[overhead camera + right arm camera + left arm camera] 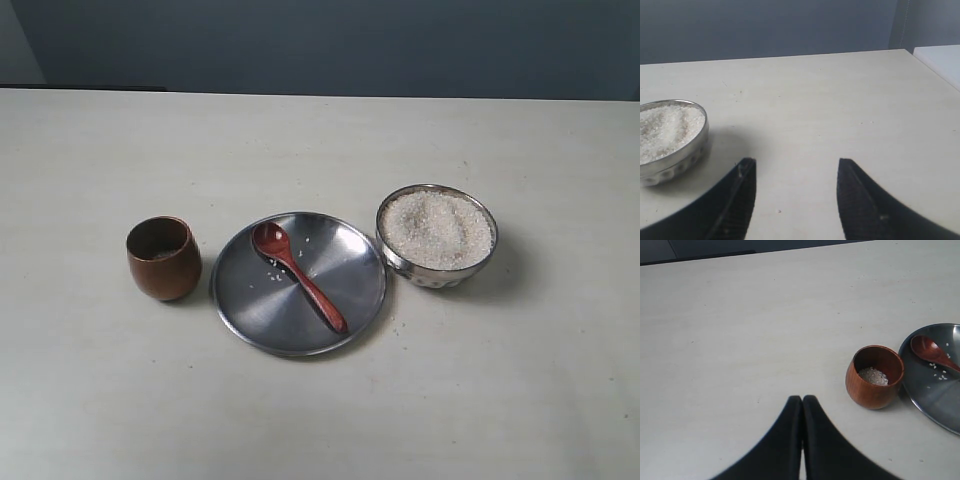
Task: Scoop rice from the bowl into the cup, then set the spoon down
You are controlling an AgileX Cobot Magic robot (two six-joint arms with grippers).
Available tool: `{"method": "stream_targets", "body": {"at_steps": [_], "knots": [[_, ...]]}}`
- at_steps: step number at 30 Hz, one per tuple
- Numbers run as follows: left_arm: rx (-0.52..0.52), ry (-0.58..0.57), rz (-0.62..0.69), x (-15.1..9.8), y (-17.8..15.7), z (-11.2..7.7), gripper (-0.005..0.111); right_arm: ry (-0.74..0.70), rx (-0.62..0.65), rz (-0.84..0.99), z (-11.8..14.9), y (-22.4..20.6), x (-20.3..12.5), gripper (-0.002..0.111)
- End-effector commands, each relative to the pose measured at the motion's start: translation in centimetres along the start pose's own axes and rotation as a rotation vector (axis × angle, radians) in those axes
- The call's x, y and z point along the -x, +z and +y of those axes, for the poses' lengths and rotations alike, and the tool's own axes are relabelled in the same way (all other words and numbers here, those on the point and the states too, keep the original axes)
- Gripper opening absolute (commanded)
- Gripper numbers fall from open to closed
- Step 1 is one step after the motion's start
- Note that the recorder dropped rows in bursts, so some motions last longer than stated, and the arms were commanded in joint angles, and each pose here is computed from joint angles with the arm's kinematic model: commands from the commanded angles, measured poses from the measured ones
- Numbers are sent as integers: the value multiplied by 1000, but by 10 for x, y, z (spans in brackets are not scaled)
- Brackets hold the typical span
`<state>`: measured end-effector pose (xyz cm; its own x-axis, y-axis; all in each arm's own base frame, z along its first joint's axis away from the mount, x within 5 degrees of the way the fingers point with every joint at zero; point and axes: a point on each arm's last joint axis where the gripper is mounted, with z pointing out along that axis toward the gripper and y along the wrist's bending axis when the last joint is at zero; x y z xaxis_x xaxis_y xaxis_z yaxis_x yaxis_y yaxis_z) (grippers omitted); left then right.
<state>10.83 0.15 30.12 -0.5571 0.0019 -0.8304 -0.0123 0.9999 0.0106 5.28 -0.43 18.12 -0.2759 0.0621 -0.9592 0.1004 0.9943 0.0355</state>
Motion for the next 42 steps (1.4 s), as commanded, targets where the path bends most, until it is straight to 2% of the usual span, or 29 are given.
{"method": "stream_targets", "body": {"at_steps": [1, 5, 9, 21, 25, 31, 42], "knots": [[35, 51, -72, 5, -8, 3, 0, -1, 4, -9, 0, 0, -1, 49], [46, 69, -230, 7, -19, 4, 0, -1, 4, -9, 0, 0, -1, 49], [30, 59, -348, -1, -20, 2, 0, -1, 4, -9, 0, 0, -1, 49], [20, -8, -487, -65, 6, 1, 0, -1, 4, -6, 0, 0, -1, 49], [11, -32, -491, -84, 10, 0, 0, -1, 4, -6, 0, 0, -1, 49], [11, -32, -505, -101, 13, 0, 0, -1, 4, -6, 0, 0, -1, 49], [27, -5, -431, -116, 12, 1, 0, -1, 4, -8, 0, 0, -1, 49]]}}
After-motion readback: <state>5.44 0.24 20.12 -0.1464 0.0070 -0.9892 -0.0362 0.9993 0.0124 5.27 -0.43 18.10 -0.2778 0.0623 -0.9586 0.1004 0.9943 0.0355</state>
